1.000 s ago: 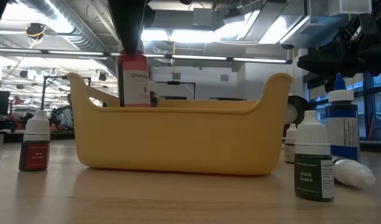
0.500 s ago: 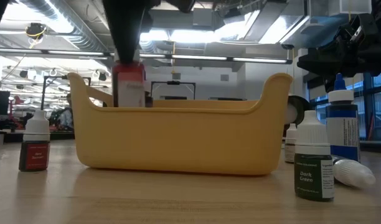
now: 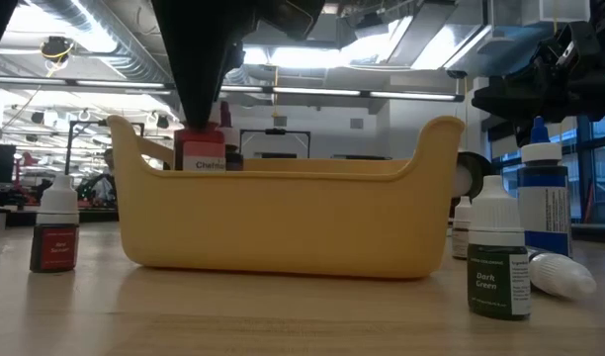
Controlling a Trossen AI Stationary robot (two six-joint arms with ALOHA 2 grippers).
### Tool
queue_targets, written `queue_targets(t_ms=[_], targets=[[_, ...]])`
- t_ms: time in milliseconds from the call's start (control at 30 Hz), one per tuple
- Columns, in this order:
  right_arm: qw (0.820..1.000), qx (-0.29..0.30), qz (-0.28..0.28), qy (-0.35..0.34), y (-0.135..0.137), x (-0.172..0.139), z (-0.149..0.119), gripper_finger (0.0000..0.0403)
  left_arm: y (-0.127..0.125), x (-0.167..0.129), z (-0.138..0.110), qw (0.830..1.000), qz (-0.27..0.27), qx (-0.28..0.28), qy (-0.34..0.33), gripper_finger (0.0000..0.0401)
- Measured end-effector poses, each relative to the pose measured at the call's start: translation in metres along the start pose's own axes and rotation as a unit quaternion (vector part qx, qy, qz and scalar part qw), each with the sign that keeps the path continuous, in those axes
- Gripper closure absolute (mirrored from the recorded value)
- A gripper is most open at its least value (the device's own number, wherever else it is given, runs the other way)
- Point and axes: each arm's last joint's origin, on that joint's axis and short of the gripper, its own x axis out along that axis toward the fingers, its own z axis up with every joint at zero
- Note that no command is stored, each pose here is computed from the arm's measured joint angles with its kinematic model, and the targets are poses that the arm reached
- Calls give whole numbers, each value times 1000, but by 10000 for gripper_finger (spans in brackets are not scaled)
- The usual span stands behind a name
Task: Pick & Place food coloring
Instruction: Put the large pink food coloring bottle in the yellow bin, then put the large orange food coloring bottle in the yellow bin
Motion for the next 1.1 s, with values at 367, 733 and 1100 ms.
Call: queue_targets(t_ms=[367, 733, 1100], targets=[[1000, 0, 0, 0, 0, 0, 0, 337, 0, 0, 0, 1000, 0, 8, 1, 252], [1000, 0, 0, 0, 0, 0, 0, 337, 17, -33, -13, 1000, -2, -13, -9, 253], [1000, 0, 0, 0, 0, 0, 0, 337, 39, -112, -72, 986, 46, -30, -154, 255]])
